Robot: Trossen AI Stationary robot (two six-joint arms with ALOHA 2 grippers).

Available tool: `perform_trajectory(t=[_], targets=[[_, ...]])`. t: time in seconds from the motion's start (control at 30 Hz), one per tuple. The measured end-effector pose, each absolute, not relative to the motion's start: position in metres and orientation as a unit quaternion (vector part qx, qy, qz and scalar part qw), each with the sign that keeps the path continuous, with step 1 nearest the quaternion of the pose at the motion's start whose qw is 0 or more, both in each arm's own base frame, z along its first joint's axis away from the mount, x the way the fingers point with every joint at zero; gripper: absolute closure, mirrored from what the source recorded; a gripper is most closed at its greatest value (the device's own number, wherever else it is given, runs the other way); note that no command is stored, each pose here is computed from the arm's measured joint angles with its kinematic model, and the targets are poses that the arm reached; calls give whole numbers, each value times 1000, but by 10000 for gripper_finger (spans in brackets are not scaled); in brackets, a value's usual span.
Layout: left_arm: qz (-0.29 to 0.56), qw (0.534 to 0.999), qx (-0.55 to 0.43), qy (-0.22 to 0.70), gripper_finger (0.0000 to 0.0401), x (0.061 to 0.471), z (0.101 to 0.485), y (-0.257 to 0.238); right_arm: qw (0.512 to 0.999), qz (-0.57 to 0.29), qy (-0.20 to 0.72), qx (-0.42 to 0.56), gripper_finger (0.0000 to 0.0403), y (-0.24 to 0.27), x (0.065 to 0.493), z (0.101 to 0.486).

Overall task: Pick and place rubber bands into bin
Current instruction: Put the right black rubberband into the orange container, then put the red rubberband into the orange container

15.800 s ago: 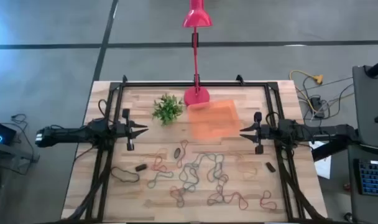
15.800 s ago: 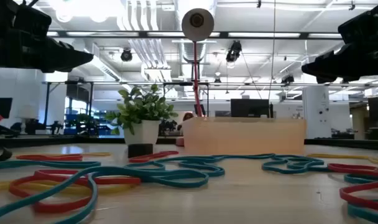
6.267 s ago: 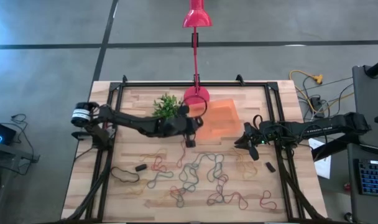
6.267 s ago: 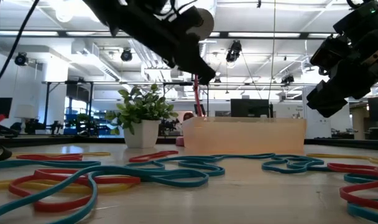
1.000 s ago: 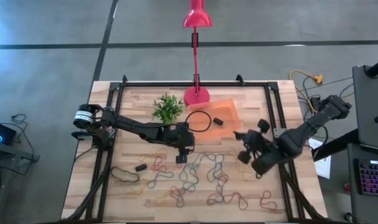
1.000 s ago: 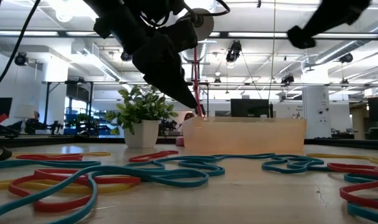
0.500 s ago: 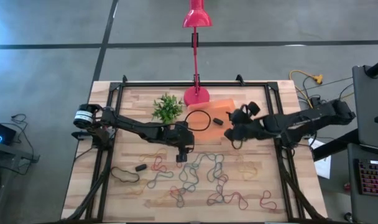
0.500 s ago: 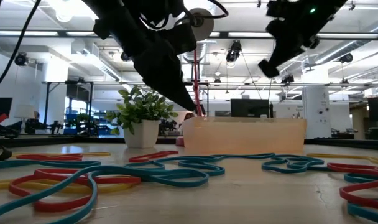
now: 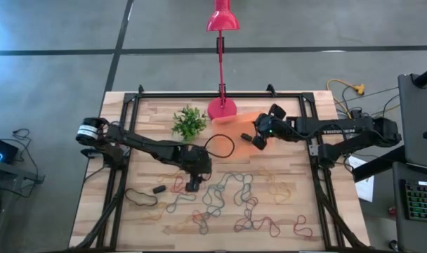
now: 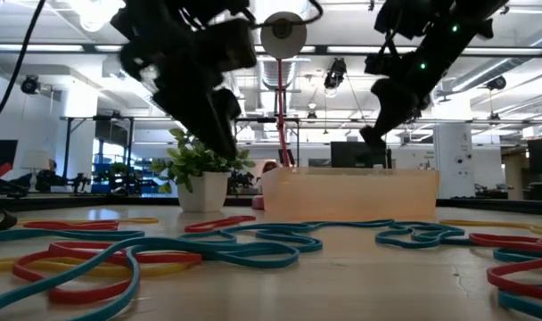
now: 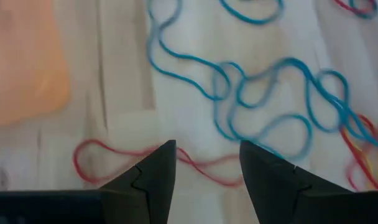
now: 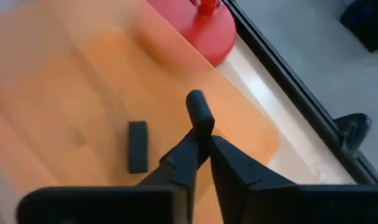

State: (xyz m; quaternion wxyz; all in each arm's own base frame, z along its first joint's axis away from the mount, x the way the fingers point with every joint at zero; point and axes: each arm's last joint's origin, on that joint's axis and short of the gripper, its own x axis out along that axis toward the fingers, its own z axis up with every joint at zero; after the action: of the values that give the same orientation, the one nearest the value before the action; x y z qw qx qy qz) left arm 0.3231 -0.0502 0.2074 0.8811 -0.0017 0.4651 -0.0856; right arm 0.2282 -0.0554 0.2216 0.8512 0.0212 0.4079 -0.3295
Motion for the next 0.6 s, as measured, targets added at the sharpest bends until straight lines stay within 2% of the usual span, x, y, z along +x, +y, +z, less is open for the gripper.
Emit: perform_trajectory(t=[0.17, 0.27, 0.43, 0.6], targets=[[-99, 885, 16, 455, 239, 320, 213, -55, 852, -335, 401, 12, 309, -63, 228, 221], [-86, 890, -7, 449, 239, 324, 209, -55, 855, -335, 395, 12, 276, -64, 229, 222], [19, 876, -112, 469, 239, 329, 193, -52, 864, -324, 385, 23, 241, -61, 230, 225], [101, 858, -186, 468, 239, 332, 181, -51, 878, -299, 372, 30, 226, -53, 231, 229]])
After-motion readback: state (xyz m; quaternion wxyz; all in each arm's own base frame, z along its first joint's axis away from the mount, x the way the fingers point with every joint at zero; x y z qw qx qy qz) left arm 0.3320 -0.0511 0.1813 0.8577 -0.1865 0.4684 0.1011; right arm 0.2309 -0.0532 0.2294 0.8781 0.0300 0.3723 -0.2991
